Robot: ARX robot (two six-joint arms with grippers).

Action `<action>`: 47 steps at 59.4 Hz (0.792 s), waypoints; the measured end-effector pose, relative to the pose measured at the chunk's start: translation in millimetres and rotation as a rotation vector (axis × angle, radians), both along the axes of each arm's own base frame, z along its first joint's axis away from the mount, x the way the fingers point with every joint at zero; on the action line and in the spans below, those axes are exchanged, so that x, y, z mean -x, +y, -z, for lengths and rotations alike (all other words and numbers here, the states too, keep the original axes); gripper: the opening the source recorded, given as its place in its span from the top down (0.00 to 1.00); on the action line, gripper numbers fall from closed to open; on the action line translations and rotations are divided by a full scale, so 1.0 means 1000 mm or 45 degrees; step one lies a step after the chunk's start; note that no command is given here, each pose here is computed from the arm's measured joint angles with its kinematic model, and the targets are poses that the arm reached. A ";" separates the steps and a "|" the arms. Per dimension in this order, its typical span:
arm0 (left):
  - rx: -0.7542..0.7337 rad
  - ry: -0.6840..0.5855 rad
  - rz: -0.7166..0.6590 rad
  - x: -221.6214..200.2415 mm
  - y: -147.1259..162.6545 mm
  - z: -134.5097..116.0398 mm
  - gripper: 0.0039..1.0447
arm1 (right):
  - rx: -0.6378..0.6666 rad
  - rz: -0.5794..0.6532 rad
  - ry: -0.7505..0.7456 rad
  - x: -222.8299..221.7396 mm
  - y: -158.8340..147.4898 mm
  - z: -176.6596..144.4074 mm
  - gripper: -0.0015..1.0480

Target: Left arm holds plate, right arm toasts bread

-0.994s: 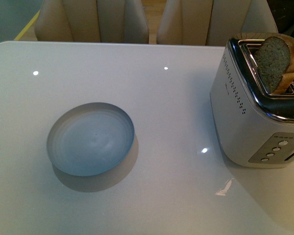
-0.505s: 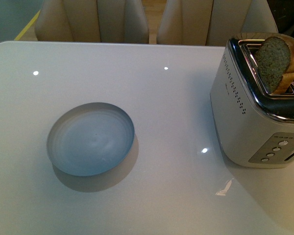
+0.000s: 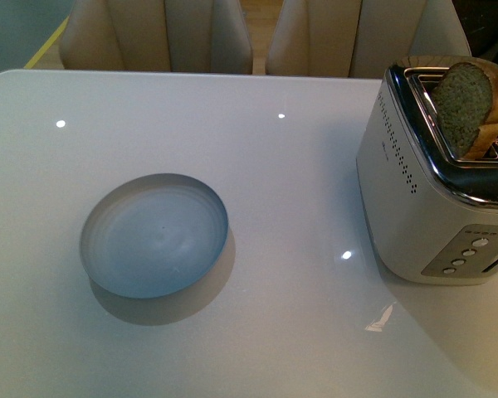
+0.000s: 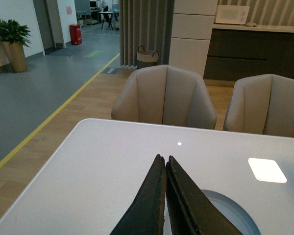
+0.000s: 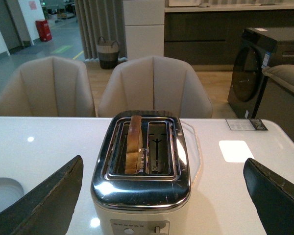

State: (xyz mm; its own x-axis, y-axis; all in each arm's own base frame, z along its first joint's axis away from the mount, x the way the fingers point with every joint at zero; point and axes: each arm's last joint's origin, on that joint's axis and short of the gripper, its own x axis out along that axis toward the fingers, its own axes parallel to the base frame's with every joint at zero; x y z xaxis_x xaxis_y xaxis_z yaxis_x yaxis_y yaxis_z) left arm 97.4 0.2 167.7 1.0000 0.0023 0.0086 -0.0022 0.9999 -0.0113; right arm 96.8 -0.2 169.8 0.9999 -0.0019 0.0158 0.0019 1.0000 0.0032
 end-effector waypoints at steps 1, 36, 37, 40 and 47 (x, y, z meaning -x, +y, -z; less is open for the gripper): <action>0.000 -0.001 0.000 0.000 0.000 0.000 0.97 | 0.000 0.000 0.000 0.000 0.000 0.000 0.09; 0.000 0.000 0.000 0.000 0.000 0.000 0.39 | 0.000 0.000 0.000 0.000 0.000 0.000 0.09; 0.000 0.000 0.000 0.000 0.000 0.000 0.36 | 0.000 0.000 0.000 0.000 0.000 0.000 0.09; 0.000 0.000 0.000 0.000 0.000 0.000 0.27 | 0.000 0.000 0.000 0.000 0.000 0.000 0.09; 0.000 0.000 0.000 0.000 0.000 0.000 0.06 | 0.000 0.000 0.000 0.000 0.000 0.000 0.09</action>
State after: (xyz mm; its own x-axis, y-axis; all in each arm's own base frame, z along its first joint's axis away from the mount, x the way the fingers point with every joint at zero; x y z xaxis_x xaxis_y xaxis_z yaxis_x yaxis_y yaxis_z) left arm 97.3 0.2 167.7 1.0000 0.0019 0.0086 -0.0018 0.9999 -0.0109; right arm 96.8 -0.2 169.7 0.9999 -0.0019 0.0154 0.0019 1.0000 0.0032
